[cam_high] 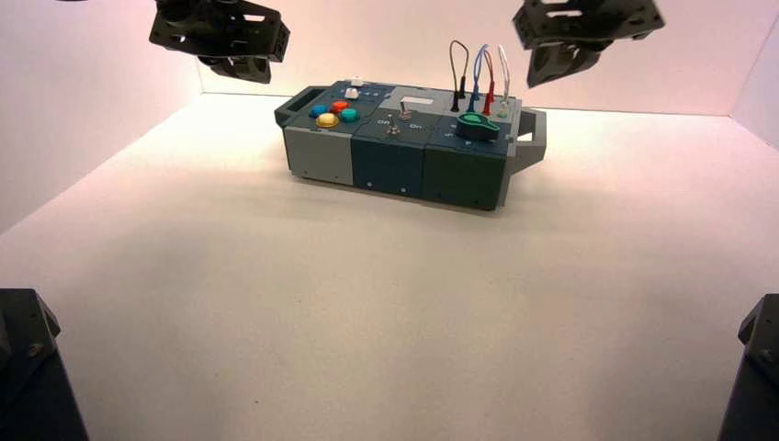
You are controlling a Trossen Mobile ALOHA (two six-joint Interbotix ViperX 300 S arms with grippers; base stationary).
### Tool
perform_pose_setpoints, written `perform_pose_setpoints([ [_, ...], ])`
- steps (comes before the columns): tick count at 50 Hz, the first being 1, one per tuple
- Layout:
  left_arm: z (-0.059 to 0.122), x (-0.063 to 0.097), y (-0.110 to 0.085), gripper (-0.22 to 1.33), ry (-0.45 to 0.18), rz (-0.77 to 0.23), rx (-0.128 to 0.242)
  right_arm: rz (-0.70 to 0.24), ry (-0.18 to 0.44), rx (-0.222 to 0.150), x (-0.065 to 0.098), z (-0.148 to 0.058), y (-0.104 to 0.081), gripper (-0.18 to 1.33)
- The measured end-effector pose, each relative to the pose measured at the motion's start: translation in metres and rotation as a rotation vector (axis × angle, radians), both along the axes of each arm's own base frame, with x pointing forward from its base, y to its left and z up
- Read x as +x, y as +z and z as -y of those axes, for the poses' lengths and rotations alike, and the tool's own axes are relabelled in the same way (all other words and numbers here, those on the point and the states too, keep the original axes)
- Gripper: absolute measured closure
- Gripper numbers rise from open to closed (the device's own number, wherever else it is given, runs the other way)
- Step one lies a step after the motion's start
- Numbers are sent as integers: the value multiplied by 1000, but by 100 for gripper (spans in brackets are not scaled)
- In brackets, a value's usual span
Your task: Turn the knob to position 3.
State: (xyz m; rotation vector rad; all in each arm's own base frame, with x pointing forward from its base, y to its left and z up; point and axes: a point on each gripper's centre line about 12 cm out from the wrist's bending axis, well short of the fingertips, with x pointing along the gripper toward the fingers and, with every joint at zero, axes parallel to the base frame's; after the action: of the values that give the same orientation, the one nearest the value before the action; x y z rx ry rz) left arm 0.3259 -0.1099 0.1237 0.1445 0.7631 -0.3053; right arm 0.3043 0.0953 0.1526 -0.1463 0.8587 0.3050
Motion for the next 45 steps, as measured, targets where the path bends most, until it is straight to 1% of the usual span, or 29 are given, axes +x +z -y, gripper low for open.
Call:
perform_pose_setpoints([
  [4, 0, 0, 0, 128, -1, 2, 1, 33, -3, 9, -2, 1, 5, 128],
  [8, 0, 0, 0, 127, -3, 4, 3, 47, -20, 14, -4, 7, 7, 128],
  [9, 0, 0, 0, 127, -4, 6, 3, 54, -34, 16, -4, 11, 8, 128],
  [13, 0, 1, 0, 127, -5, 8, 6, 59, -59, 16, -5, 19, 8, 128],
  [16, 0, 1, 0, 127, -6, 10, 6, 63, -96, 23, -6, 29, 7, 128],
  [19, 0, 1, 1, 127, -6, 11, 6, 64, -108, 26, -7, 32, 6, 128],
  [21, 0, 1, 1, 128, -7, 15, 6, 69, -139, 32, -9, 40, 5, 128],
  [23, 0, 1, 1, 127, -7, 15, 6, 73, -148, 34, -9, 42, 4, 128],
  [35, 0, 2, 2, 127, -5, 24, 5, 94, -162, 46, -9, 42, 3, 128],
  [45, 0, 3, 3, 127, -4, 33, 4, 92, -162, 47, -9, 42, 1, 128],
])
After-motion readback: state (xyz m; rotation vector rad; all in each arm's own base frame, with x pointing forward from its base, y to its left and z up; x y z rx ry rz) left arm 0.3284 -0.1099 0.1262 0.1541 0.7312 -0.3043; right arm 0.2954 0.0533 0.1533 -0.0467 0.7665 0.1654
